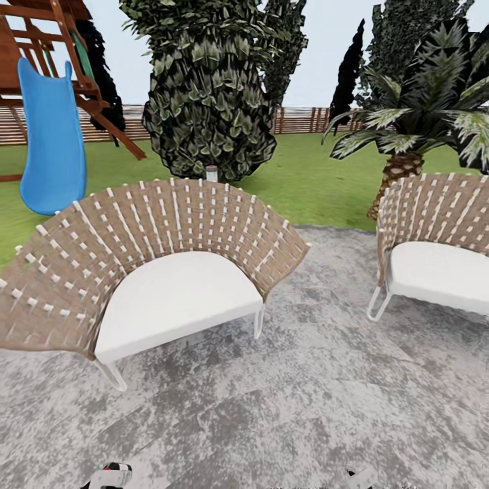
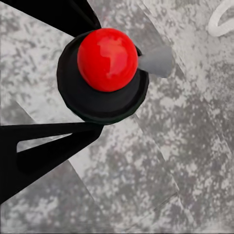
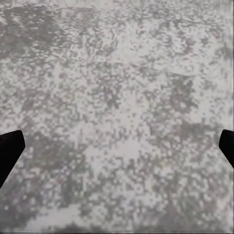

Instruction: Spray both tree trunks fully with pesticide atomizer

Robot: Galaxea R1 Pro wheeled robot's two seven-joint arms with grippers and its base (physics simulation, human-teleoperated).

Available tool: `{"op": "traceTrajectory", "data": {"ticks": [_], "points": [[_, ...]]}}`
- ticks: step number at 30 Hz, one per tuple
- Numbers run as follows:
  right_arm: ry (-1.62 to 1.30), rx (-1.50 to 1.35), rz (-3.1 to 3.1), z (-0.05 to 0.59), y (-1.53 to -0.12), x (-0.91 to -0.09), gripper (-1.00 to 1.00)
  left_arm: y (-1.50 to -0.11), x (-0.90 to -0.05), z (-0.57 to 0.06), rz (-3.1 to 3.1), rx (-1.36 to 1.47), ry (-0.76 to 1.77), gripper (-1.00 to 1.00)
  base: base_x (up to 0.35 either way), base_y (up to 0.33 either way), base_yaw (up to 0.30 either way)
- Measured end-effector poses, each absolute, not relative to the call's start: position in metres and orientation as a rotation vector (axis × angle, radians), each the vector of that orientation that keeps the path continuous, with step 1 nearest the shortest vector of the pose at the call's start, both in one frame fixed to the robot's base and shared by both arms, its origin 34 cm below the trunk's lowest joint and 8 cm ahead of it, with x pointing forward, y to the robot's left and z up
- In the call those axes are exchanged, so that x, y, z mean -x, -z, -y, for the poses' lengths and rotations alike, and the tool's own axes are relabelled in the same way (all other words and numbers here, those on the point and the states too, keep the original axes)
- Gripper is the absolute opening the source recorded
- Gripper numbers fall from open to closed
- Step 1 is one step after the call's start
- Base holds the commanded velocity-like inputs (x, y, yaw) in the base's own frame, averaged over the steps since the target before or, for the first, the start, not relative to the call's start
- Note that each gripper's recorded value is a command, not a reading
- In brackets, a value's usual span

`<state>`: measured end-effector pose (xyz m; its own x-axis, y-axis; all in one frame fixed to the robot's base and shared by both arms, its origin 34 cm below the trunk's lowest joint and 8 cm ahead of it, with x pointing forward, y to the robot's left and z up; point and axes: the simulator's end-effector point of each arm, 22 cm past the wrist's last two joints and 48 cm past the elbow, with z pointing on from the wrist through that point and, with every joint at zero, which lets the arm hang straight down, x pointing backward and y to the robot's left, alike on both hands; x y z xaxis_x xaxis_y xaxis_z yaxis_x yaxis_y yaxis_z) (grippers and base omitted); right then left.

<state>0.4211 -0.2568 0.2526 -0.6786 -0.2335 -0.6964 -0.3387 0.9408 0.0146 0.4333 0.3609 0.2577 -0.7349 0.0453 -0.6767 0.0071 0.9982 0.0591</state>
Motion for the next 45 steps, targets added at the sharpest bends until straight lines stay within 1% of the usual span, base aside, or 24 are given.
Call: {"op": "traceTrajectory", "data": {"ticks": [18,24,39,45], "points": [[-0.183,0.402,-2.344,0.2567,-0.2526,-0.4211,1.0,-0.2577,-0.4333,-0.3609,-2.396,-0.037,-0.067,-1.0,0.001,0.0,-0.3],[-0.183,0.402,-2.344,0.2567,-0.2528,-0.4211,1.0,-0.2579,-0.4336,-0.36,-2.395,-0.037,-0.066,-1.0,0.174,0.0,-0.3],[-0.183,0.402,-2.344,0.2568,-0.2526,-0.4211,1.0,-0.2578,-0.4335,-0.3608,-2.395,-0.037,-0.067,-1.0,0.016,0.0,-0.3],[-0.183,0.402,-2.344,0.2567,-0.2529,-0.4211,1.0,-0.2581,-0.4339,-0.3599,-2.394,-0.038,-0.066,-1.0,0.168,-0.03,-0.3]]}}
